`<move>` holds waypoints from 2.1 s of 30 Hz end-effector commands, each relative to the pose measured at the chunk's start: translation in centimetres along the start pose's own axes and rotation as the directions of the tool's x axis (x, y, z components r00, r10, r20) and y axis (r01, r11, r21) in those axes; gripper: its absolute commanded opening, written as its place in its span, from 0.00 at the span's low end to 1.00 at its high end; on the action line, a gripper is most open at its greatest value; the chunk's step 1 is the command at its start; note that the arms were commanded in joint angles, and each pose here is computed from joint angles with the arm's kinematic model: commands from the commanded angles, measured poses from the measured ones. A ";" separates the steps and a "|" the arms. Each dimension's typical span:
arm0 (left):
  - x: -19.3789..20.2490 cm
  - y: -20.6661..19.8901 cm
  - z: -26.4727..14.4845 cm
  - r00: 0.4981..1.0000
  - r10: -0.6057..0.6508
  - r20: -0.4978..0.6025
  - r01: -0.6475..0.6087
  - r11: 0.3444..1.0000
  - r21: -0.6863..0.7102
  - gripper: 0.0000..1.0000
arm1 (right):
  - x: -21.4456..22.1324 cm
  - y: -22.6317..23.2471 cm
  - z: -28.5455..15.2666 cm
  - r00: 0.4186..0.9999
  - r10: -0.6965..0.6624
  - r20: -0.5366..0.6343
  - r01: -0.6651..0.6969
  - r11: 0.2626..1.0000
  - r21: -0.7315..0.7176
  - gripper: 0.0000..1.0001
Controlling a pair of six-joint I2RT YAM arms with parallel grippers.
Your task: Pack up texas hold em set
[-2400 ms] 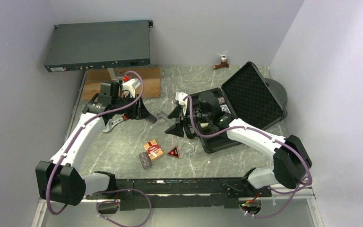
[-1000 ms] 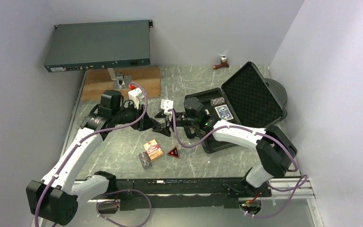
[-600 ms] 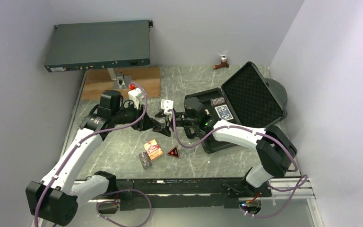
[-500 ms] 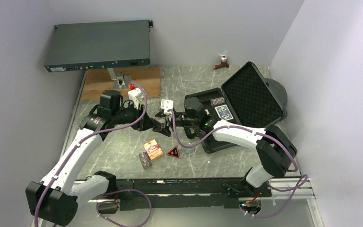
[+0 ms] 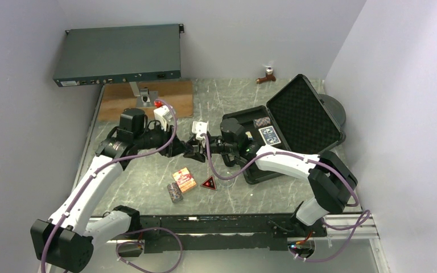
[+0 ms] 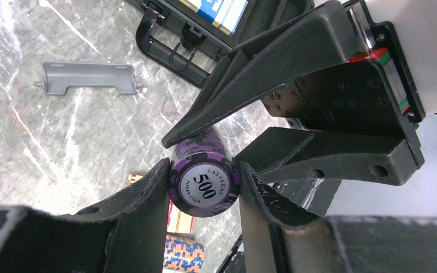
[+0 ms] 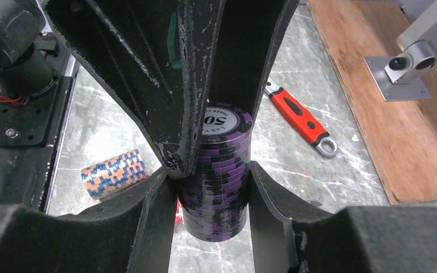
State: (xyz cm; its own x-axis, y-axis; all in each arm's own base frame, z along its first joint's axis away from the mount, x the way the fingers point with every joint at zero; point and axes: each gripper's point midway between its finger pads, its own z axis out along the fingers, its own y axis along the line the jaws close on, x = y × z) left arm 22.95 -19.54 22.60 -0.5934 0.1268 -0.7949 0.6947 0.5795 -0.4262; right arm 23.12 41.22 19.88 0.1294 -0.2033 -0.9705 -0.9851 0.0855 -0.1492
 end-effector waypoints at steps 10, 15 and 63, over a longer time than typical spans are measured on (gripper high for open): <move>-2.8 0.9 -1.9 0.985 0.107 0.139 -0.087 0.986 -0.144 0.87 | -2.4 -0.5 -0.9 0.998 -0.052 0.029 0.051 0.999 0.014 0.03; -3.6 1.9 -3.3 0.971 0.141 0.194 -0.090 0.965 -0.247 1.00 | -2.7 -1.4 -1.5 1.000 -0.012 0.011 0.011 0.997 0.079 0.00; -6.1 4.6 -11.1 0.892 0.262 0.370 0.017 0.796 -0.605 1.00 | 12.0 -19.3 -18.0 0.224 0.464 0.857 -0.467 -0.721 0.512 0.00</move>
State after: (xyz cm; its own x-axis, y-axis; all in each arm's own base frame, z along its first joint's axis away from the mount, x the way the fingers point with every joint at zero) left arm 25.36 -9.29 28.01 -0.2470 -0.0192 -0.9688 0.3207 0.9419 -0.1004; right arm 40.17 19.55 13.02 -0.4214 0.7422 -0.5210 0.6549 0.6465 0.3913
